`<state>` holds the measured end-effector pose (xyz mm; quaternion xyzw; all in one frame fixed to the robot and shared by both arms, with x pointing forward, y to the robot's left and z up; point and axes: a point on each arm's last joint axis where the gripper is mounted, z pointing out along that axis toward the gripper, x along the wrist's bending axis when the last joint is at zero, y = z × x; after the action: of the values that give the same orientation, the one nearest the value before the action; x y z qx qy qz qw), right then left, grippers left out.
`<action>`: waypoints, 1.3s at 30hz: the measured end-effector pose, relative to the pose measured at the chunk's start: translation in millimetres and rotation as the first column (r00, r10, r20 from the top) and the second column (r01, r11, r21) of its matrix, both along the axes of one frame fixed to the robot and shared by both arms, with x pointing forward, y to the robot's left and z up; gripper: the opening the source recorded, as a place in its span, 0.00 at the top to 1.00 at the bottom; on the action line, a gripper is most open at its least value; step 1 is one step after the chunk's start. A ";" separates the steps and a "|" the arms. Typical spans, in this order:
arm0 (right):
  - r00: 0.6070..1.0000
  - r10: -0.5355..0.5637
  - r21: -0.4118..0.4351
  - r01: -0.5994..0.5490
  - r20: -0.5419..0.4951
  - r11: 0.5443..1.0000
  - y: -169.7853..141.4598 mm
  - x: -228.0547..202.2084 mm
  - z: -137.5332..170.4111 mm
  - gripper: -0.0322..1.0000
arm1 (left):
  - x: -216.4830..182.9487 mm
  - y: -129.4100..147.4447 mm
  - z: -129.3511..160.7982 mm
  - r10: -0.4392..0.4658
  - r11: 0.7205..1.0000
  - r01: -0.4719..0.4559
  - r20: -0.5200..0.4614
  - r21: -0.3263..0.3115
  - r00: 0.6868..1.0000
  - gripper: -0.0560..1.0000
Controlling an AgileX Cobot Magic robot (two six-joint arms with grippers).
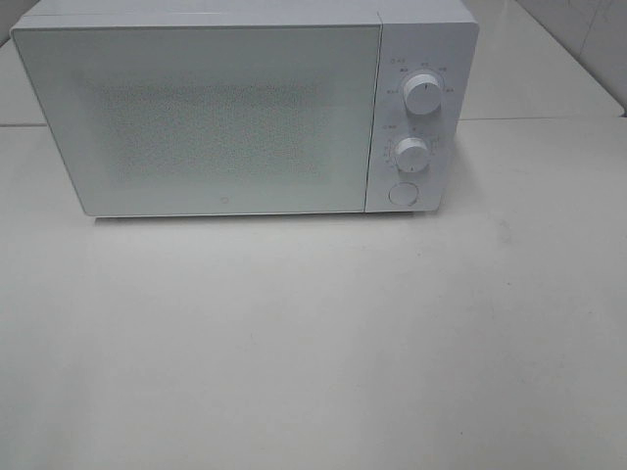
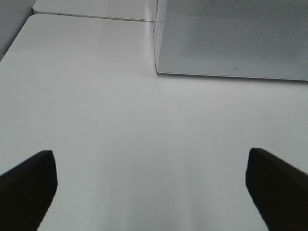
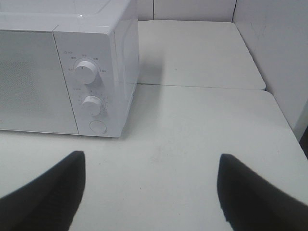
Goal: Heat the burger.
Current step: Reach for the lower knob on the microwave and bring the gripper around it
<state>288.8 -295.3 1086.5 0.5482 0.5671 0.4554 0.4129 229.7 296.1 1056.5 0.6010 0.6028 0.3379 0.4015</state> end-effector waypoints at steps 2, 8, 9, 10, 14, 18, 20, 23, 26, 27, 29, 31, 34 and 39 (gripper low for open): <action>1.000 0.000 0.000 0.000 -0.005 1.000 0.3 4.6 -1.9 0.24 | 0.0 0.0 0.0 0.000 1.000 0.000 0.000 0.000 1.000 0.01; 1.000 0.000 -0.001 0.000 -0.016 1.000 2.2 33.6 -12.0 0.24 | 0.0 0.0 0.1 0.000 1.000 0.000 0.001 0.000 1.000 0.01; 1.000 0.000 -0.001 0.000 -0.015 1.000 2.4 37.0 -12.8 0.24 | 0.0 0.0 0.1 0.000 1.000 0.000 0.001 0.000 1.000 0.01; 1.000 0.000 -0.001 0.000 -0.011 1.000 3.0 45.4 -15.3 0.24 | 0.0 0.0 0.1 0.000 1.000 0.000 0.001 0.000 1.000 0.01; 1.000 0.000 0.000 0.000 -0.007 1.000 3.8 58.1 -18.9 0.24 | 0.0 0.0 0.1 0.000 1.000 0.000 0.001 0.000 1.000 0.01; 1.000 0.000 -0.001 0.000 -0.010 1.000 5.0 75.9 -22.4 0.24 | 0.0 0.0 0.1 0.000 1.000 0.000 0.001 0.000 1.000 0.01; 1.000 0.000 0.000 0.000 0.004 1.000 5.6 84.9 -23.1 0.24 | 0.0 0.0 0.1 0.000 1.000 0.000 0.001 0.000 1.000 0.01; 1.000 -0.002 0.008 0.002 0.011 1.000 6.6 99.5 -26.7 0.24 | 0.0 0.0 0.1 0.000 1.000 0.000 0.001 0.000 1.000 0.01; 1.000 -0.006 0.026 0.006 0.014 1.000 7.6 115.7 -32.6 0.24 | 0.0 0.0 0.1 0.000 1.000 0.000 0.001 0.000 1.000 0.01; 1.000 -0.006 0.026 0.006 0.014 1.000 7.6 115.7 -32.6 0.24 | 0.0 0.0 0.1 0.000 1.000 0.000 0.001 0.000 1.000 0.01; 1.000 -0.006 0.027 0.006 0.018 1.000 8.4 127.6 -37.9 0.24 | 0.0 0.0 0.1 0.000 1.000 0.000 0.001 0.000 1.000 0.01; 1.000 -0.006 0.026 0.006 0.009 1.000 8.9 135.3 -43.1 0.24 | 0.0 0.0 0.1 0.000 1.000 0.000 0.001 0.000 1.000 0.01; 1.000 -0.007 0.027 0.006 0.004 1.000 9.6 145.3 -50.4 0.24 | 0.0 0.0 0.1 0.000 1.000 0.000 0.001 0.000 1.000 0.01; 1.000 0.020 -0.014 -0.019 0.009 1.000 12.1 160.9 -62.5 0.24 | 0.0 0.0 0.1 0.000 1.000 0.000 0.001 0.000 1.000 0.01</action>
<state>449.7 -283.2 1024.0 0.5378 0.5737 0.4580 0.4145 229.7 296.1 1056.6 0.6008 0.6027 0.3382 0.4018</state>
